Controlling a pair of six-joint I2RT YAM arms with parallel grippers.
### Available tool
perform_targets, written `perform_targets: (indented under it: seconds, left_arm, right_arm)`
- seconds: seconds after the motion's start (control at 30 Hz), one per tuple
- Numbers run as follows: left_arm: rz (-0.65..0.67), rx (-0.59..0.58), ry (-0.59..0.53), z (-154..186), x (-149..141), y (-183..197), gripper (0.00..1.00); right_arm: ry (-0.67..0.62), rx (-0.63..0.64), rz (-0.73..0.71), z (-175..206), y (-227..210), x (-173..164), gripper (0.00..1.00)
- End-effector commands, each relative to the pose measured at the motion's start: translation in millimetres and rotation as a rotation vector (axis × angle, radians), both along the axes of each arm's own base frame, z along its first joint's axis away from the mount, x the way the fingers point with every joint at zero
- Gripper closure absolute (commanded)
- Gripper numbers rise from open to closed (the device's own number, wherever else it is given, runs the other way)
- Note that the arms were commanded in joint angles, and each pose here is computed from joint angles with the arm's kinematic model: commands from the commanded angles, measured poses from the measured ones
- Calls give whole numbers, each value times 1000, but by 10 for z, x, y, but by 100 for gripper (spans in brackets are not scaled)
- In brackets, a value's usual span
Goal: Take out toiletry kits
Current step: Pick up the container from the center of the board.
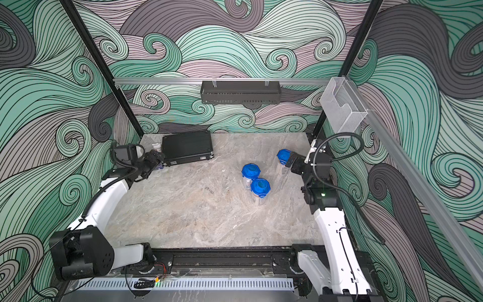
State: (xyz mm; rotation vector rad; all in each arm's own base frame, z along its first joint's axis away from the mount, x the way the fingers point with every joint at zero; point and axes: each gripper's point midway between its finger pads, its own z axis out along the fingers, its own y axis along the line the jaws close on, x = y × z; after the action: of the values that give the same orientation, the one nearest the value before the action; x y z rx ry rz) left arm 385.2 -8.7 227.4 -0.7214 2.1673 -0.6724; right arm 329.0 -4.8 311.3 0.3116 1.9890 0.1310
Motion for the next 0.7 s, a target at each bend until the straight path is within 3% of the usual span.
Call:
perform_targets:
  seconds: [0.0,0.1,0.17,0.23,0.27,0.3,0.43,0.67]
  left_arm:
    - [-304,-151,62,299,-490,-544,28]
    - [-395,-45,43,422,-851,-584,28]
    - [-349,79,65,376,-1066,-467,27]
    - [-328,140,4,368,-1167,-469,25]
    - [-332,146,-47,375,-1210,-505,19]
    - [-334,147,-83,383,-1243,-525,2]
    - [-346,186,-178,398,-1348,-562,1]
    - [-371,178,-156,211,-1430,-615,2]
  right_arm:
    - [398,97,176,-507,378,-447,1]
    - [515,52,347,-484,674,-647,1]
    - [569,-5,450,-486,834,-767,1]
    - [613,-63,542,-552,964,-855,1]
    - [638,-115,583,-594,1013,-897,1]
    - [656,-169,619,-627,1053,-931,1]
    - [685,-323,730,-722,1138,-977,1]
    - [765,-446,890,-968,1332,-944,1]
